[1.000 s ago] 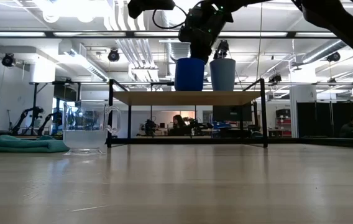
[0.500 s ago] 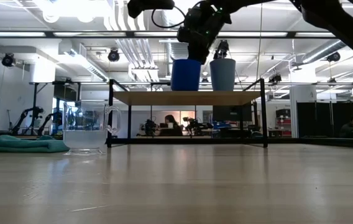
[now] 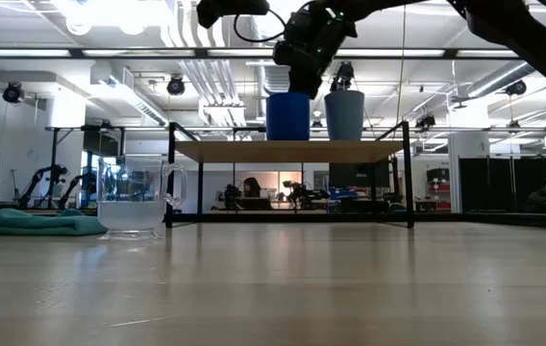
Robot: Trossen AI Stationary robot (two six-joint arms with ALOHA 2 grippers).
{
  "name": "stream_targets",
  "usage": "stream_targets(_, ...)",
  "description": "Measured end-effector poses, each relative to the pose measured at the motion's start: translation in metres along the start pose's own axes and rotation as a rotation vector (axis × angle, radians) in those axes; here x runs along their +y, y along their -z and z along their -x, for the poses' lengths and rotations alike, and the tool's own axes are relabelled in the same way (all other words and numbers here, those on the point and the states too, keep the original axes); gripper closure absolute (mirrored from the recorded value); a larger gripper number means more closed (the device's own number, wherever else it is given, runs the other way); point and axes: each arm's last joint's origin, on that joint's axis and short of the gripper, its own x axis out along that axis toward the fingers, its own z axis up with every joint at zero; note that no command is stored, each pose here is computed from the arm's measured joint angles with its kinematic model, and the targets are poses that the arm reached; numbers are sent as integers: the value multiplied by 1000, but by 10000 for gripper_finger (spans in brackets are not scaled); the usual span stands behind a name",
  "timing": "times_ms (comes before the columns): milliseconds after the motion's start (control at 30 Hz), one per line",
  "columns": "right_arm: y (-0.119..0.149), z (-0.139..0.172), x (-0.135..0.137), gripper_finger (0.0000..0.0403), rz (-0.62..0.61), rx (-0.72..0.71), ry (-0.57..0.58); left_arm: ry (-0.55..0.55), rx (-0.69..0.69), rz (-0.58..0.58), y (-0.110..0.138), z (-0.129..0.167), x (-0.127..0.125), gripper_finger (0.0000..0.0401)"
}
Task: Stack small to large cups/mugs on shelf
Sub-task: Put the blue mug on the shelf, then put the transparent mug on the shelf
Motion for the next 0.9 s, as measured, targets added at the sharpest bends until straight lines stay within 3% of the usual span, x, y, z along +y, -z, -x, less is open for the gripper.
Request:
stream_targets(433,-1,7,2,364,-43,-11,5,0,-2,-7,0,1,0,354)
stream_targets(633,-2,23,5,364,-50,-34,17,0,-5,-7,-1,2,0,354)
stream_targets(900,-5,52,15,364,-149,-89,32,0,8,-7,-2,12,1,354)
